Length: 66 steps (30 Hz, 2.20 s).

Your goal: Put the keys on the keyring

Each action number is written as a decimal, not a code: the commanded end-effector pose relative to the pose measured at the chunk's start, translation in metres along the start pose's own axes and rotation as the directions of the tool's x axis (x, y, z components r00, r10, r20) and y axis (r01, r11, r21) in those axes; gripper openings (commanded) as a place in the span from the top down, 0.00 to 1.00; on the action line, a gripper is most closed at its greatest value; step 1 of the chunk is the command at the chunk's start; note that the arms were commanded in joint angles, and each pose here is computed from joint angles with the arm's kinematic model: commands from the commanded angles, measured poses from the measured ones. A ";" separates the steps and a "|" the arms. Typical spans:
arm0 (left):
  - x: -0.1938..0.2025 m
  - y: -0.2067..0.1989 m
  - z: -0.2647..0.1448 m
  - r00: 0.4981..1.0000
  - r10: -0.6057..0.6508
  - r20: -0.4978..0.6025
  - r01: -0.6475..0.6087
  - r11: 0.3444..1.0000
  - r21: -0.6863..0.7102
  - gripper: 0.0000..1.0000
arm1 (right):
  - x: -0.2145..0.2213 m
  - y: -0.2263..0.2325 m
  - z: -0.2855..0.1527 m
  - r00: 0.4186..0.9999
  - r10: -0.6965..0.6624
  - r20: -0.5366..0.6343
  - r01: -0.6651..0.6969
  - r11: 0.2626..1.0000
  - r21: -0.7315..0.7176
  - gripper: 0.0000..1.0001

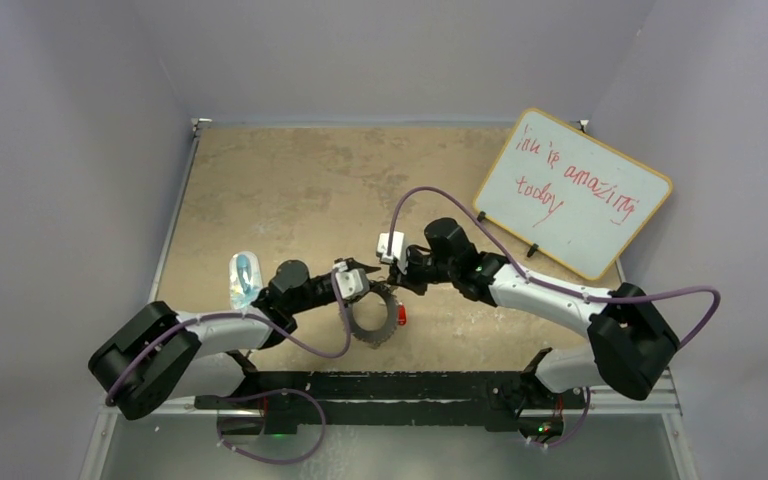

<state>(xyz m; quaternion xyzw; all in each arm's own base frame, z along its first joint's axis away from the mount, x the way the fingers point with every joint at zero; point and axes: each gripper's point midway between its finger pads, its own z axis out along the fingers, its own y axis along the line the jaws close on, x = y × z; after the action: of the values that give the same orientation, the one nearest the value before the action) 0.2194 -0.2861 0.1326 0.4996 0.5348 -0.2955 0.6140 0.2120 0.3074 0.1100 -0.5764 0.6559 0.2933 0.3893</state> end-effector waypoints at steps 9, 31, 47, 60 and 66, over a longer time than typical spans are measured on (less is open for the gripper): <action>-0.020 0.014 -0.011 0.954 -0.298 0.035 0.300 0.943 -0.141 0.69 | -0.027 -0.013 0.004 0.994 0.069 0.084 -0.075 0.994 0.076 1.00; -0.009 0.012 0.003 0.917 -0.396 -0.039 0.388 0.912 -0.137 0.75 | -0.030 -0.006 0.004 0.995 0.055 0.078 -0.060 0.997 0.057 1.00; 0.000 0.016 0.002 0.920 -0.383 -0.082 0.366 0.916 -0.164 1.00 | -0.029 -0.007 0.002 0.995 0.042 0.085 -0.049 0.996 0.072 1.00; -0.026 0.018 -0.018 0.944 -0.315 0.096 0.328 0.928 -0.179 1.00 | -0.048 -0.011 -0.023 0.955 -0.029 0.297 0.009 0.998 0.066 0.57; -0.044 0.009 -0.037 0.957 -0.185 0.223 0.223 0.962 -0.158 1.00 | -0.070 0.007 -0.035 0.908 -0.138 0.395 0.153 0.988 -0.006 0.57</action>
<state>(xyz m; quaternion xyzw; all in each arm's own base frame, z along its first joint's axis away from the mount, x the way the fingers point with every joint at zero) 0.2130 -0.2593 0.1394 0.3441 0.6301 -0.3461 0.6040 0.2184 0.3038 0.1515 -0.5198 0.6086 0.3459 0.4897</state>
